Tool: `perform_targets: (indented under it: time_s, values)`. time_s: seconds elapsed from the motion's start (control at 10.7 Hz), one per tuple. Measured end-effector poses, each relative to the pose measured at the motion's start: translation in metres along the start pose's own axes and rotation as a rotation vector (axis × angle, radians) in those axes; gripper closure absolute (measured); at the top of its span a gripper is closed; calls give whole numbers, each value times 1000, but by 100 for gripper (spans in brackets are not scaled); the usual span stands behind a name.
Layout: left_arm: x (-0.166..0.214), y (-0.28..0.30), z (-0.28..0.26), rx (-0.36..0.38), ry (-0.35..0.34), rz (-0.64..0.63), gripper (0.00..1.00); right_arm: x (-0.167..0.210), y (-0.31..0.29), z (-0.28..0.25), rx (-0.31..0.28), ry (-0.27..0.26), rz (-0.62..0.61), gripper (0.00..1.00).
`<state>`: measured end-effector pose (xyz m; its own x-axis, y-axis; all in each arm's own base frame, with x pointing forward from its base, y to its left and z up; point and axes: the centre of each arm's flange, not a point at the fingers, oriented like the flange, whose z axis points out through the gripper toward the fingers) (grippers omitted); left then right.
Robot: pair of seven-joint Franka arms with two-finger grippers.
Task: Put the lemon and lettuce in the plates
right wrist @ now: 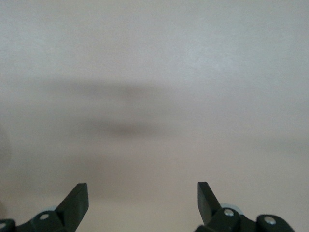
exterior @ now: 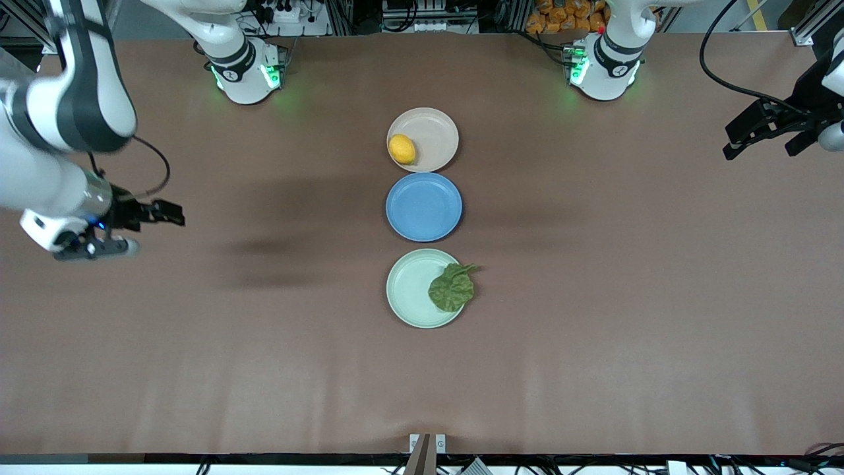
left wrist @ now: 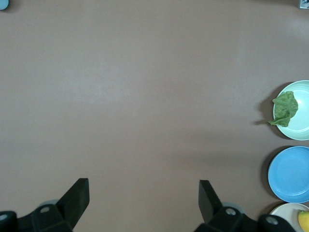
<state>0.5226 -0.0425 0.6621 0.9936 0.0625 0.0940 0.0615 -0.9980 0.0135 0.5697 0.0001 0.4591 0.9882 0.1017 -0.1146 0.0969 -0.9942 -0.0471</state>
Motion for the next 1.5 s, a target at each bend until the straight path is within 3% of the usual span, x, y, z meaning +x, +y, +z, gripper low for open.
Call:
perform_targets:
  time_s: [0.28, 0.65, 1.22, 1.5]
  values:
    - [1, 0, 2, 0, -3, 0, 0, -31, -2, -56, -62, 56, -6, 0]
    - [2, 0, 4, 1, -6, 1, 0, -45, -4, -126, -79, 89, -1, 0]
    - [2, 0, 3, 1, -5, 1, 0, -43, -5, -160, -84, 182, -4, 0]
    - [2, 0, 3, 1, -5, 1, 0, -42, -5, -162, -59, 199, 0, 0]
